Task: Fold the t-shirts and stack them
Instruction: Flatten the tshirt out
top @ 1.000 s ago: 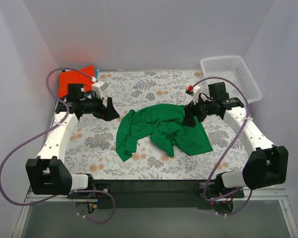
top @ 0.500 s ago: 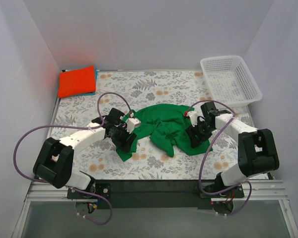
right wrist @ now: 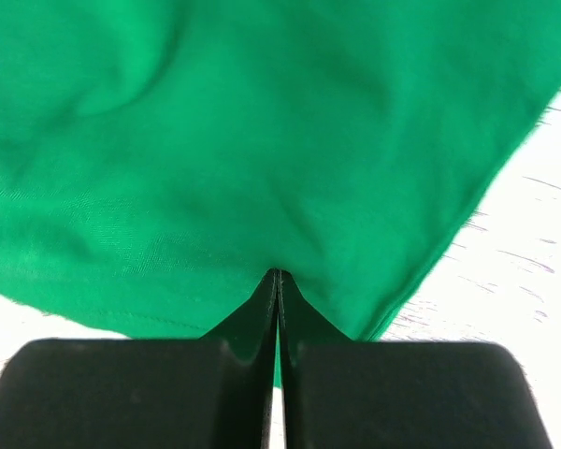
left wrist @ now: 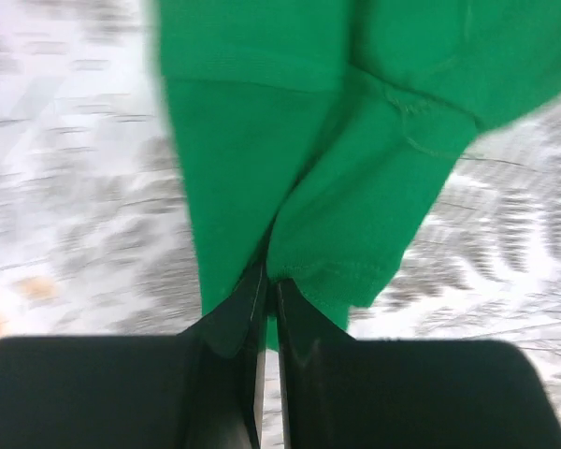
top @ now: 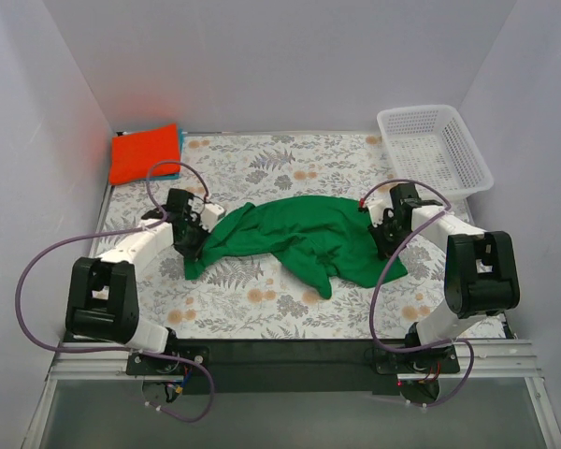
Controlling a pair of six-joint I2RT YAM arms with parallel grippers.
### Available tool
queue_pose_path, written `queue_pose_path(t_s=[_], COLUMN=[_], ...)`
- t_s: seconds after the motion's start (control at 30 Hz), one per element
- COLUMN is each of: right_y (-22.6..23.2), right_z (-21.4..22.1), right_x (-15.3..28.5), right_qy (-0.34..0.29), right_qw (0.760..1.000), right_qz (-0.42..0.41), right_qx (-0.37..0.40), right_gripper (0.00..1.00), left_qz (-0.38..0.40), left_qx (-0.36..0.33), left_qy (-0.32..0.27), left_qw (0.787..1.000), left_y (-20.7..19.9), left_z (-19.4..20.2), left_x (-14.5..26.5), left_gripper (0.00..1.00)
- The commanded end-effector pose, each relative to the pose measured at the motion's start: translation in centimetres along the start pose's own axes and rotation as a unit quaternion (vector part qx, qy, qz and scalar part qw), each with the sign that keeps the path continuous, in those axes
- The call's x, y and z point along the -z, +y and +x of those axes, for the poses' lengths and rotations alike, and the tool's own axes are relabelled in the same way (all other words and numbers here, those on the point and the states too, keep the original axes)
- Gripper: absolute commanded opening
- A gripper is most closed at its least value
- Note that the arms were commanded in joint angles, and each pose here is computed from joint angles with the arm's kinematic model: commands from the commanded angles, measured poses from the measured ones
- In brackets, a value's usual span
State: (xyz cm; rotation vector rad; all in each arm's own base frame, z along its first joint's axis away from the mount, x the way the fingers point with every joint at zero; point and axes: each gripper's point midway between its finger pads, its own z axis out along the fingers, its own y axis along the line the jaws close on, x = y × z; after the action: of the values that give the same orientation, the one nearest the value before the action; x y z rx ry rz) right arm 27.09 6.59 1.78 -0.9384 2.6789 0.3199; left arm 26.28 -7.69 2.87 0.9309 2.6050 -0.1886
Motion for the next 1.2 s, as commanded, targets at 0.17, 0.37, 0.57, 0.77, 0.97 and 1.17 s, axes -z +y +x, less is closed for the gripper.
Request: queue_pose_path(t_s=[0.17, 0.37, 0.57, 0.77, 0.97, 1.17], right_y=[-2.8, -5.5, -3.1, -1.7, -2.0, -3.1], right_z=[-2.1, -1.4, 0.2, 0.7, -2.7, -4.7], right_x=[1.9, 3.9, 4.4, 3.9, 3.4, 1.4], right_qy=[-0.019, -0.024, -0.023, -0.008, -0.032, -0.026], right_qw=[0.998, 0.996, 0.998, 0.999, 0.998, 0.995], right_qz=[0.048, 0.083, 0.037, -0.013, -0.043, -0.066], right_qx=[0.023, 0.023, 0.053, 0.052, -0.014, -0.066], right_gripper=[0.01, 0.01, 0.01, 0.2, 0.54, 0.56], left_qz=[-0.067, -0.06, -0.088, -0.057, 0.027, 0.058], left_qx=[-0.081, -0.077, -0.14, -0.12, -0.028, 0.068], left_qy=[-0.016, 0.007, 0.023, -0.005, -0.128, -0.158], left_qw=[0.994, 0.995, 0.986, 0.991, 0.991, 0.983], left_y=[7.5, 9.5, 11.0, 9.5, 9.3, 10.2], left_z=[-1.7, 1.9, 5.8, 5.2, -3.8, -8.5], left_x=[3.9, 4.8, 6.0, 5.6, 8.4, 6.4], left_gripper=[0.0, 0.0, 0.0, 0.39, 0.53, 0.63])
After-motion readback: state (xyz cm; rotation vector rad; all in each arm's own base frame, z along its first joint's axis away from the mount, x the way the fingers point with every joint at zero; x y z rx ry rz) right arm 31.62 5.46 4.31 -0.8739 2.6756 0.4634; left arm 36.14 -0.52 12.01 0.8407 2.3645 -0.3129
